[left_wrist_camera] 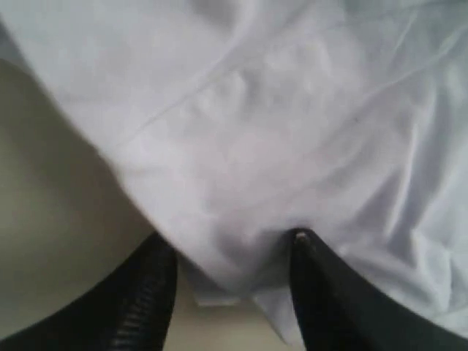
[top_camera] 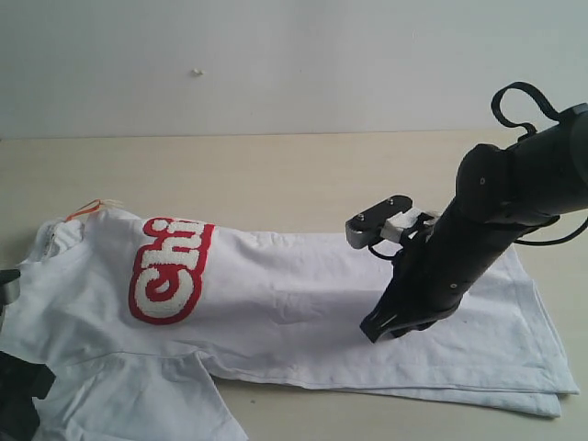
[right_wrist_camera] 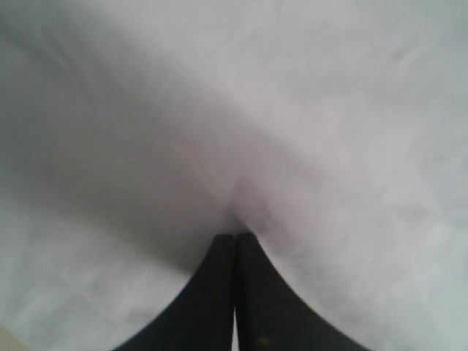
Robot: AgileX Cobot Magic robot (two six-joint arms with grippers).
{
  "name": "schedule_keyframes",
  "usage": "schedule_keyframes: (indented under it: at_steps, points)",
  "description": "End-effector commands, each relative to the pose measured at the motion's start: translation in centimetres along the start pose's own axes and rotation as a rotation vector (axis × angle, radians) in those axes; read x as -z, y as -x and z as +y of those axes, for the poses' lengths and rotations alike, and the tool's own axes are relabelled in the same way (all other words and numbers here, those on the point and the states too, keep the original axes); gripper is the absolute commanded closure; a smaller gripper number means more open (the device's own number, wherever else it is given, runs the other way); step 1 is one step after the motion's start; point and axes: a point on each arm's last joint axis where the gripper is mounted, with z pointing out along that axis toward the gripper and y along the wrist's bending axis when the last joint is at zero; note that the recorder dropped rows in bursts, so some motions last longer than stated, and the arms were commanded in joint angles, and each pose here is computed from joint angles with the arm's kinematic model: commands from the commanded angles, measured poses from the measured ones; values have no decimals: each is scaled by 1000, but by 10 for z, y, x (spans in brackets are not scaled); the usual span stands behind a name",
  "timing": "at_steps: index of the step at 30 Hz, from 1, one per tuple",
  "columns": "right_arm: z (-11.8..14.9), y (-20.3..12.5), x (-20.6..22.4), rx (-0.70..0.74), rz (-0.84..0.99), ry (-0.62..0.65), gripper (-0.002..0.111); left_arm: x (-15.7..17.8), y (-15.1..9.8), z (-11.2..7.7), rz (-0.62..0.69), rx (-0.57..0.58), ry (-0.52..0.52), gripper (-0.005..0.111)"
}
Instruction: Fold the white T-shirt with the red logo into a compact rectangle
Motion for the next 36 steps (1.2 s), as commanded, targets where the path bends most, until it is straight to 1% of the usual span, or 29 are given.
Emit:
schedule_keyframes:
  at_steps: [1,3,4,7,8,9,10,13,16,19,22,24,27,30,33,36]
  points:
    - [-2,0,-3,10,-8,-12,108,-8,1,-3,14,12,-55,59]
    - [-2,0,-3,10,-9,-13,108,-8,0,-6,25,-19,-90,63]
    - [-2,0,-3,10,-9,-13,108,-8,0,-7,27,-37,-98,68]
    - [-2,0,-3,10,-9,-13,108,-8,0,-7,32,-43,-104,87]
    - [-2,0,-3,10,-9,-13,108,-8,0,-7,32,-43,-104,97]
    - [-1,0,-3,10,-7,-12,108,-8,0,-7,32,-43,-104,105]
    - [-1,0,-3,10,-7,-12,108,-8,0,-7,31,-48,-104,106]
    - [-1,0,-3,10,-6,-11,108,-6,0,-9,49,-50,-116,107]
    - [-1,0,-3,10,-2,-9,108,4,5,-15,99,-54,-174,107]
    - [-1,0,-3,10,-2,-9,108,20,11,-26,175,-81,-277,107]
    - [-1,-1,-3,5,1,-7,108,38,17,-35,209,-131,-370,107]
    - [-1,-1,-3,3,4,-5,108,48,21,-40,196,-168,-413,107]
    - [0,-2,-3,3,16,2,108,58,31,-43,132,-207,-432,107]
    - [0,-3,-3,3,25,7,108,67,40,-37,83,-197,-431,107]
    - [1,-3,-3,3,30,10,108,74,48,-25,35,-142,-449,107]
    - [1,-3,-3,3,30,10,108,76,51,-11,11,-79,-467,105]
